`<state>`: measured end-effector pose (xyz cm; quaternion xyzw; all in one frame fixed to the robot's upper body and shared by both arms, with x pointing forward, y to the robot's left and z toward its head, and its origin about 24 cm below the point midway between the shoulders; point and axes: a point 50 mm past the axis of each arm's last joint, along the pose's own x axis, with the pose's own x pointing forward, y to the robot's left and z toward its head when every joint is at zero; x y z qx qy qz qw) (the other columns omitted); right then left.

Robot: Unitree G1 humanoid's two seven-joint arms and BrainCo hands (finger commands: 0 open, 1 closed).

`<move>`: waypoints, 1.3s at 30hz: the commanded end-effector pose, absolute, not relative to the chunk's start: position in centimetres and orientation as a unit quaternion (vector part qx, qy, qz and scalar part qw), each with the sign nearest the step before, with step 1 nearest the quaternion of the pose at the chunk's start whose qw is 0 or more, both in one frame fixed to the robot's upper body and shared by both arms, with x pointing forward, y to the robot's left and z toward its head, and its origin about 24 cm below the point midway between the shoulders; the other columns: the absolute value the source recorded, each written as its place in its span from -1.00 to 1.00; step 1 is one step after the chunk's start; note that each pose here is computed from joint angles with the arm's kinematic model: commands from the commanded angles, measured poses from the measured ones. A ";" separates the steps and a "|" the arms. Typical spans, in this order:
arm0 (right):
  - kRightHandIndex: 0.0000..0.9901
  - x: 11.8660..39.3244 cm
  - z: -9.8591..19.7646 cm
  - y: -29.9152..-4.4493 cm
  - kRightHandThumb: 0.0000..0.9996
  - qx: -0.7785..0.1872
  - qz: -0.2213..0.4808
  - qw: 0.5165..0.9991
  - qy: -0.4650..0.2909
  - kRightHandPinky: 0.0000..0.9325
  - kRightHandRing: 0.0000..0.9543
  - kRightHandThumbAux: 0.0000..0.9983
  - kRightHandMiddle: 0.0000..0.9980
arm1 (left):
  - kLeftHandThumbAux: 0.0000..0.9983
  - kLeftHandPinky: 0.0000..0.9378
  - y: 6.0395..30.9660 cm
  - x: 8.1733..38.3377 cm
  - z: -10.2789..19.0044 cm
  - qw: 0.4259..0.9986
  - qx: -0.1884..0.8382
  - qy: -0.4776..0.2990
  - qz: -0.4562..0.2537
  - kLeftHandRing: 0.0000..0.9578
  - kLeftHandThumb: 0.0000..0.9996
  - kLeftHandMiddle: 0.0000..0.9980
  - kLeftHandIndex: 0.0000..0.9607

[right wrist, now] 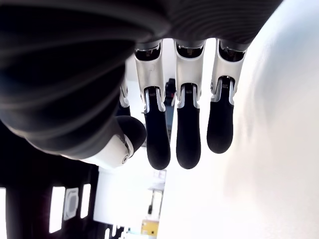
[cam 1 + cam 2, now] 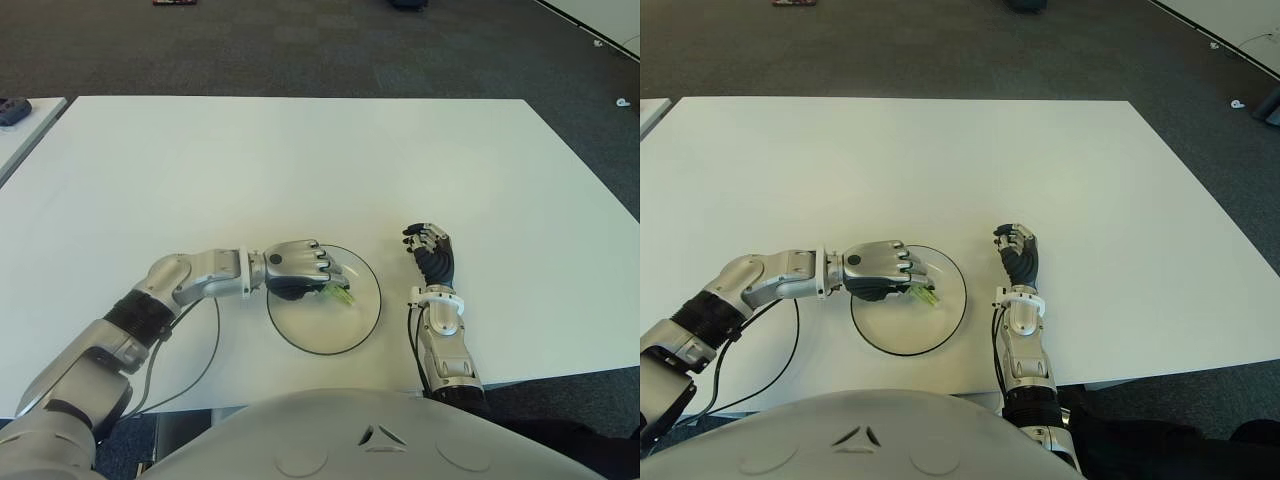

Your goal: Put the toothpaste on the table into the plate.

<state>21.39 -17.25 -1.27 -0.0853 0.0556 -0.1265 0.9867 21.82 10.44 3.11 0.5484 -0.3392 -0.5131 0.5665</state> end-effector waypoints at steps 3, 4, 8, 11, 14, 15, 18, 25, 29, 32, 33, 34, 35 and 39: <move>-0.14 21.6 -1.3 -17.1 0.41 -0.081 -0.124 0.987 0.059 0.08 0.01 0.46 -0.04 | 0.33 0.19 10.5 22.1 2.6 0.575 0.533 -0.348 -0.513 0.26 -0.06 0.26 -0.21; -0.14 21.6 -1.3 -17.1 0.41 -0.081 -0.124 0.987 0.059 0.08 0.01 0.46 -0.04 | 0.28 0.00 10.5 22.2 2.6 0.576 0.531 -0.349 -0.514 0.05 -0.25 0.06 -0.33; -0.14 21.6 -1.3 -17.2 0.41 -0.084 -0.125 0.987 0.060 0.07 0.01 0.46 -0.04 | 0.20 -0.53 10.4 22.5 2.6 0.571 0.530 -0.362 -0.511 -0.54 -0.58 -0.53 -0.69; -0.14 21.6 -1.3 -17.2 0.41 -0.086 -0.125 0.987 0.061 0.06 0.00 0.46 -0.05 | 0.17 -0.77 10.2 23.0 3.1 0.561 0.539 -0.366 -0.511 -0.78 -0.68 -0.78 -0.86; -0.14 21.6 -1.2 -17.1 0.41 -0.085 -0.125 0.987 0.061 0.06 0.00 0.46 -0.04 | 0.14 -0.91 10.2 23.3 3.7 0.552 0.548 -0.366 -0.511 -0.93 -0.74 -0.93 -0.95; -0.14 21.6 -1.2 -17.1 0.41 -0.084 -0.125 0.987 0.060 0.06 0.00 0.46 -0.04 | 0.13 -0.92 10.2 23.3 3.8 0.552 0.551 -0.364 -0.509 -0.94 -0.75 -0.94 -0.96; -0.14 21.7 -1.2 -17.1 0.41 -0.082 -0.124 0.987 0.059 0.05 0.00 0.46 -0.04 | 0.08 -0.97 10.3 23.3 3.8 0.553 0.556 -0.359 -0.506 -0.98 -0.78 -0.98 -0.99; -0.14 21.7 -1.2 -17.1 0.41 -0.083 -0.123 0.987 0.057 0.06 0.01 0.46 -0.04 | -0.06 -0.98 10.2 23.4 4.0 0.564 0.560 -0.360 -0.489 -1.00 -0.78 -1.00 -1.00; -0.14 21.7 -1.2 -17.1 0.41 -0.085 -0.124 0.987 0.057 0.09 0.03 0.46 -0.02 | -0.12 -1.00 10.2 23.4 4.0 0.569 0.558 -0.359 -0.486 -1.00 -0.76 -1.00 -1.00; -0.14 21.7 -1.3 -17.1 0.41 -0.087 -0.123 0.987 0.059 0.06 0.02 0.46 -0.03 | -0.18 -1.00 10.1 23.4 4.0 0.573 0.555 -0.362 -0.482 -1.00 -0.72 -1.00 -1.00; -0.14 21.7 -1.3 -17.1 0.41 -0.088 -0.123 0.987 0.059 0.06 0.02 0.46 -0.03 | -0.20 -1.00 10.1 23.4 4.0 0.574 0.555 -0.364 -0.480 -1.00 -0.71 -1.00 -1.00; -0.14 21.7 -1.3 -17.1 0.41 -0.088 -0.123 0.987 0.060 0.06 0.02 0.46 -0.03 | -0.21 -1.00 10.1 23.4 4.0 0.574 0.555 -0.364 -0.479 -1.00 -0.70 -1.00 -1.00; -0.14 21.7 -1.3 -17.1 0.41 -0.088 -0.123 0.987 0.060 0.06 0.02 0.46 -0.03 | -0.22 -1.00 10.2 23.4 4.0 0.576 0.555 -0.367 -0.476 -1.00 -0.69 -1.00 -1.00; -0.14 21.7 -1.3 -17.1 0.41 -0.090 -0.121 0.987 0.058 0.07 0.02 0.46 -0.03 | -0.27 -0.98 10.2 23.4 4.1 0.587 0.548 -0.379 -0.460 -1.00 -0.65 -1.00 -1.00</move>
